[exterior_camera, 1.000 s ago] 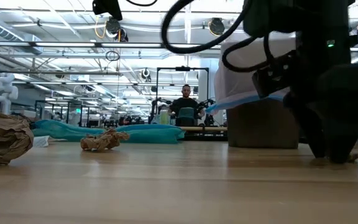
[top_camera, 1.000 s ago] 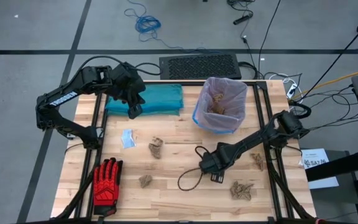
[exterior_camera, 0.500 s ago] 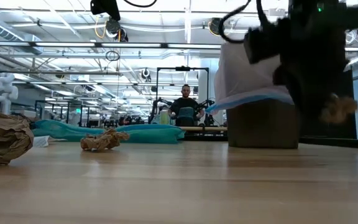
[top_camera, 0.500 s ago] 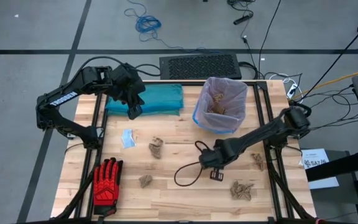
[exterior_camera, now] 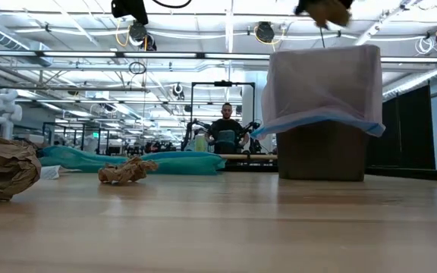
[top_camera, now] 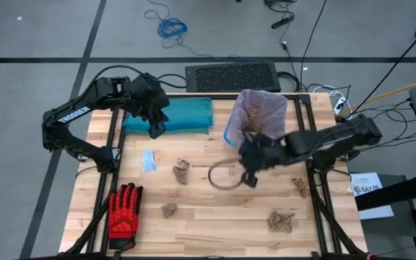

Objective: Place trash/remove bag and relplace
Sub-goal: Put the brown napkin into the trash bin

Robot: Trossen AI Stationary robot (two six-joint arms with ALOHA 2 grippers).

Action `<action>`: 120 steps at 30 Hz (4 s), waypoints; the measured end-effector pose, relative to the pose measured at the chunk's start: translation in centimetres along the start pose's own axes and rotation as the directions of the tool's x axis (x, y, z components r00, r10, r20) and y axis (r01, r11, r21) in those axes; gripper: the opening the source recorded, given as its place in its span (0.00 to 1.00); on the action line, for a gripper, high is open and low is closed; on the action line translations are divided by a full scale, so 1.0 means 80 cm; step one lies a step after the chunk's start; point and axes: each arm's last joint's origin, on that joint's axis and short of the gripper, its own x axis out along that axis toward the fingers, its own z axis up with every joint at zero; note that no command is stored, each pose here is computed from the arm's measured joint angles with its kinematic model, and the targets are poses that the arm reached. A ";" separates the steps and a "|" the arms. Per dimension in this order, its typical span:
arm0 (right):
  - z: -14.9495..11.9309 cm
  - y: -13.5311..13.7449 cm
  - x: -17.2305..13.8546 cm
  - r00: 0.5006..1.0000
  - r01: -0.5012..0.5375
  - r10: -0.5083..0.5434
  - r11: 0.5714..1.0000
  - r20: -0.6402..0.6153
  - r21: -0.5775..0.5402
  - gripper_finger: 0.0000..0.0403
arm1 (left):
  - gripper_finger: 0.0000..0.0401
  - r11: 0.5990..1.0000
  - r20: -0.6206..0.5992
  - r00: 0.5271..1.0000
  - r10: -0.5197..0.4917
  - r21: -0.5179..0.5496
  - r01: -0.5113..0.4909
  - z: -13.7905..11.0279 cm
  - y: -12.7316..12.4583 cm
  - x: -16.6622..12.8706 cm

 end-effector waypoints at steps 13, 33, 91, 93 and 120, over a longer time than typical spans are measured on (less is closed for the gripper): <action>0.080 -0.111 -0.057 0.933 0.299 -0.318 0.945 0.166 0.129 0.00 | 0.00 0.992 -0.005 1.000 0.002 -0.129 -0.003 -0.001 -0.008 0.000; 0.089 -0.186 -0.018 0.936 0.351 -0.339 0.922 -0.098 0.166 0.09 | 0.00 0.976 0.010 0.996 0.094 -0.198 -0.090 -0.007 -0.047 0.003; 0.072 -0.173 -0.221 0.876 -0.053 -0.096 0.955 0.472 0.293 0.58 | 0.43 0.973 -0.333 0.928 -0.166 -0.208 0.100 -0.125 -0.076 0.260; 0.072 -0.173 -0.221 0.876 -0.054 -0.096 0.955 0.472 0.293 0.58 | 0.43 0.974 -0.353 0.922 -0.159 -0.208 0.088 -0.127 -0.076 0.268; 0.072 -0.172 -0.221 0.880 -0.057 -0.070 0.967 0.470 0.250 0.58 | 0.26 0.979 -0.362 0.922 -0.136 -0.194 0.068 -0.125 -0.083 0.343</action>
